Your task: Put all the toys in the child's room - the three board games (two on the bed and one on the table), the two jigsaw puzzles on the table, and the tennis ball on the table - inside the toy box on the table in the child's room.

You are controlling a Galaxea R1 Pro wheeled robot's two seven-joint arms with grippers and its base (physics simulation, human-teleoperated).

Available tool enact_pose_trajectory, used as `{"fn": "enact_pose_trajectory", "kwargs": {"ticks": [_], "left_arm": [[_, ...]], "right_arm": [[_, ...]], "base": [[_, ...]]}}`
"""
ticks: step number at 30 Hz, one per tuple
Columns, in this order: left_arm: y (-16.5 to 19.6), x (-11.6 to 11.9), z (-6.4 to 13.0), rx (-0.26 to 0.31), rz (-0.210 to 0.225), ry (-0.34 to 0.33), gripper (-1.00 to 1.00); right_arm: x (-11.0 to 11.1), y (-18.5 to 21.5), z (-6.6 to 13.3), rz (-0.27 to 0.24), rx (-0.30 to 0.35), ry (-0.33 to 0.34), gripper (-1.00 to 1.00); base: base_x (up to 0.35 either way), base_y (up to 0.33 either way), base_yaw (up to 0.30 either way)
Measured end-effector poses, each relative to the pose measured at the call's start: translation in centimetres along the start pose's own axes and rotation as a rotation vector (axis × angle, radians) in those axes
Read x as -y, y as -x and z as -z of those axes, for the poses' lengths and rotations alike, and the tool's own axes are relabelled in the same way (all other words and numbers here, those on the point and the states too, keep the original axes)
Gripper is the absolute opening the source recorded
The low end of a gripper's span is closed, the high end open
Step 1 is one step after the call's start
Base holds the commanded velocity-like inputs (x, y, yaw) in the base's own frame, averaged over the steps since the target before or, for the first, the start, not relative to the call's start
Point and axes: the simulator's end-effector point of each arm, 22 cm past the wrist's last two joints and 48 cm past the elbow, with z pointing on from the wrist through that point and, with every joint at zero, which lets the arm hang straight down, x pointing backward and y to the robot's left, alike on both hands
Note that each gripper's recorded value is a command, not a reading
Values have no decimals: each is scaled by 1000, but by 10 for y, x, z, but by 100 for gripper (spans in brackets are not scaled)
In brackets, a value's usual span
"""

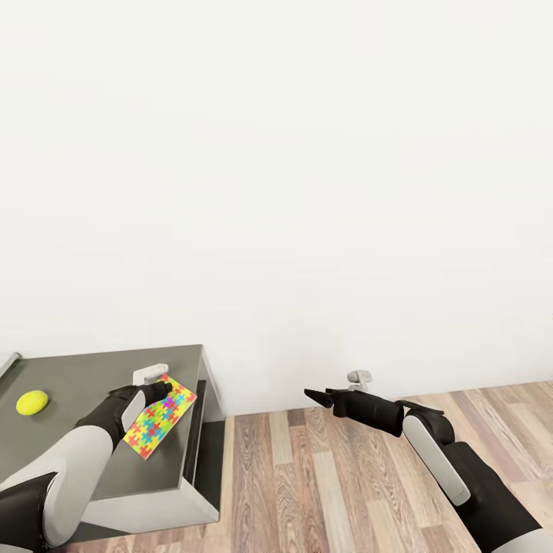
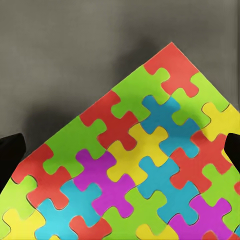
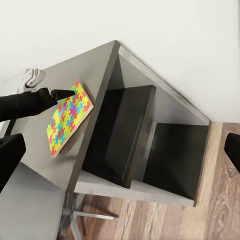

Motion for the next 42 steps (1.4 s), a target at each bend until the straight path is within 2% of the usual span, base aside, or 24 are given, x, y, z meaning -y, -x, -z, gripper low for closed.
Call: {"fn": "enact_pose_trajectory", "kwargs": {"ticks": [42], "left_arm": [[0,-2,0,0,4,0,100]], "right_arm": [[0,0,0,1,1,0,100]], "base": [[-13,-54,0]]}}
